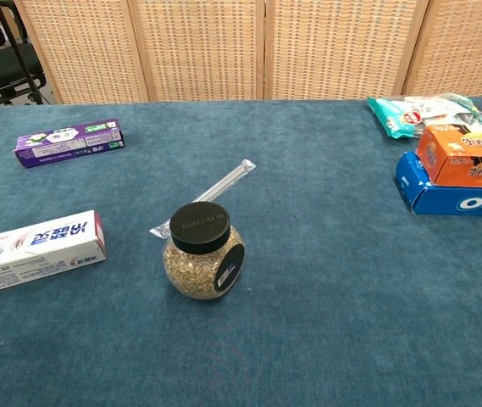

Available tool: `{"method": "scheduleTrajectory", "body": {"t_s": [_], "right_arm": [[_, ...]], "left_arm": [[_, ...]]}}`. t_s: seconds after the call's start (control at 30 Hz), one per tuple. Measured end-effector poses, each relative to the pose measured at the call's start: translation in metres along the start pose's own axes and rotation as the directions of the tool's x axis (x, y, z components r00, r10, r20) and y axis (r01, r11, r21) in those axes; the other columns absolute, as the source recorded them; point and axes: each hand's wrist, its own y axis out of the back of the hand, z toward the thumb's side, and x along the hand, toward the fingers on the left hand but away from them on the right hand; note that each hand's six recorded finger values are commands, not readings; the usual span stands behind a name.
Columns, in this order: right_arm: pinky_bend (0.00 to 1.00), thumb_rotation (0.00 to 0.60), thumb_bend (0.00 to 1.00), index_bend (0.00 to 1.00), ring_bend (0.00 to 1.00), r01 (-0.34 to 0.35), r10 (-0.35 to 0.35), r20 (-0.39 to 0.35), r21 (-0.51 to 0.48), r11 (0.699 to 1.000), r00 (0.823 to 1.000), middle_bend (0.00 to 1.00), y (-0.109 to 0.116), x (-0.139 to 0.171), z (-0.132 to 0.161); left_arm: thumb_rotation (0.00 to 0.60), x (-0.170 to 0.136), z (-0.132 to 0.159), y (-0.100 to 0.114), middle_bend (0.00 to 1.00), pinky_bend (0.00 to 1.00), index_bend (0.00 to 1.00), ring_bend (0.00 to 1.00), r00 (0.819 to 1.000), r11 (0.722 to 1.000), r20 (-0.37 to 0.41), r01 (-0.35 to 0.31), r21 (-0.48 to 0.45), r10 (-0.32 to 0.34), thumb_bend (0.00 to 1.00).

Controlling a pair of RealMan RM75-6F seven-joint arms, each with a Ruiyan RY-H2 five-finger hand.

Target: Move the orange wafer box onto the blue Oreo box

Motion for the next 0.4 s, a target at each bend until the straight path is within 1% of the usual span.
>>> {"method": "scheduleTrajectory", "body": {"t_s": [0.13, 0.4], "right_arm": [[0.00, 0.600, 0.00, 0.00, 0.00, -0.019, 0.020, 0.019, -0.014, 1.000, 1.000, 0.00, -0.015, 0.006, -0.010], [0.00, 0.600, 0.00, 0.00, 0.00, -0.016, 0.017, 0.026, -0.049, 0.999, 1.000, 0.00, -0.017, 0.005, -0.012]], "left_arm": [[0.600, -0.001, -0.001, 0.005, 0.00, 0.00, 0.05, 0.00, 1.000, 1.000, -0.007, -0.022, 0.005, 0.022, 0.14], [0.600, -0.001, -0.004, 0.010, 0.00, 0.00, 0.05, 0.00, 0.999, 0.999, -0.014, -0.046, -0.003, 0.046, 0.14]]}}
